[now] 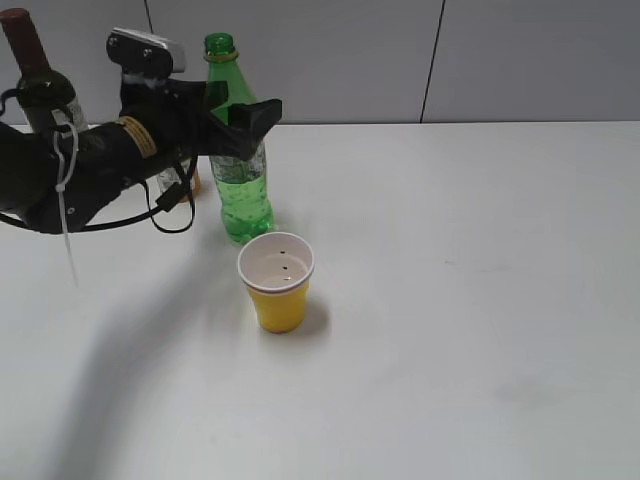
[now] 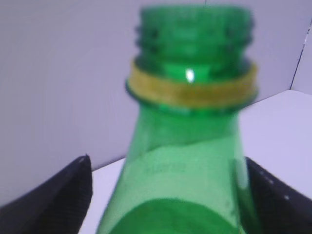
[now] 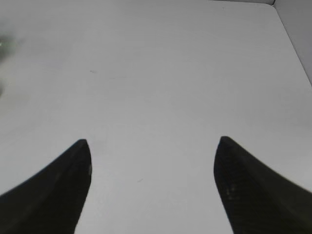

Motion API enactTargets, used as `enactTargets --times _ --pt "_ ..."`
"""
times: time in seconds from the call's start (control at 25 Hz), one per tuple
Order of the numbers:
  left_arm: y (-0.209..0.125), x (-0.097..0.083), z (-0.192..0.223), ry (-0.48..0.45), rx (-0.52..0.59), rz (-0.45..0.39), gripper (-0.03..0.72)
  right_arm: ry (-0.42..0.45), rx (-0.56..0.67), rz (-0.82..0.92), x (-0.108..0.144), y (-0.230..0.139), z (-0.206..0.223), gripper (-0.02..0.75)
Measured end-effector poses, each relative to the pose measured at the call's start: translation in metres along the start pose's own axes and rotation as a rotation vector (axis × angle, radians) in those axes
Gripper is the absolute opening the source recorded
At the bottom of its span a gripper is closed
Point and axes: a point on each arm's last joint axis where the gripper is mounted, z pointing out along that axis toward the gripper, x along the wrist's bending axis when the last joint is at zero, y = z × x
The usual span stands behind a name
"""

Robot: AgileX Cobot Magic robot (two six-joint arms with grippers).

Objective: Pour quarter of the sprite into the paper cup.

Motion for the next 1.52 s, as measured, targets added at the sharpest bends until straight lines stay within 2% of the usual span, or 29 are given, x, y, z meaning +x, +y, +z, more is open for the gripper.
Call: enactTargets --times 0.2,0.44,0.64,0.96,1.16,1.4,1.52 --pt "0.031 -0.002 -0.007 0.004 -0.035 0.022 0.691 0.000 0.000 0.000 0.000 0.000 0.000 0.591" --pt "0.078 -0.007 -0.025 -0.002 -0.122 -0.006 0.684 0.000 0.000 0.000 0.000 0.000 0.000 0.591" --pt "0.115 -0.022 -0.044 -0.057 -0.116 0.026 0.671 0.000 0.000 0.000 0.000 0.000 0.000 0.591" --pt "0.133 -0.014 -0.082 0.120 0.196 0.068 0.644 0.000 0.000 0.000 0.000 0.000 0.000 0.591" --pt "0.144 -0.001 -0.110 0.247 0.328 0.070 0.635 0.000 0.000 0.000 0.000 0.000 0.000 0.591" --pt "0.149 0.022 -0.145 0.419 0.477 0.007 0.624 0.000 0.000 0.000 0.000 0.000 0.000 0.591" --pt "0.143 0.035 -0.159 0.491 0.592 -0.029 0.617 0.000 0.000 0.000 0.000 0.000 0.000 0.591"
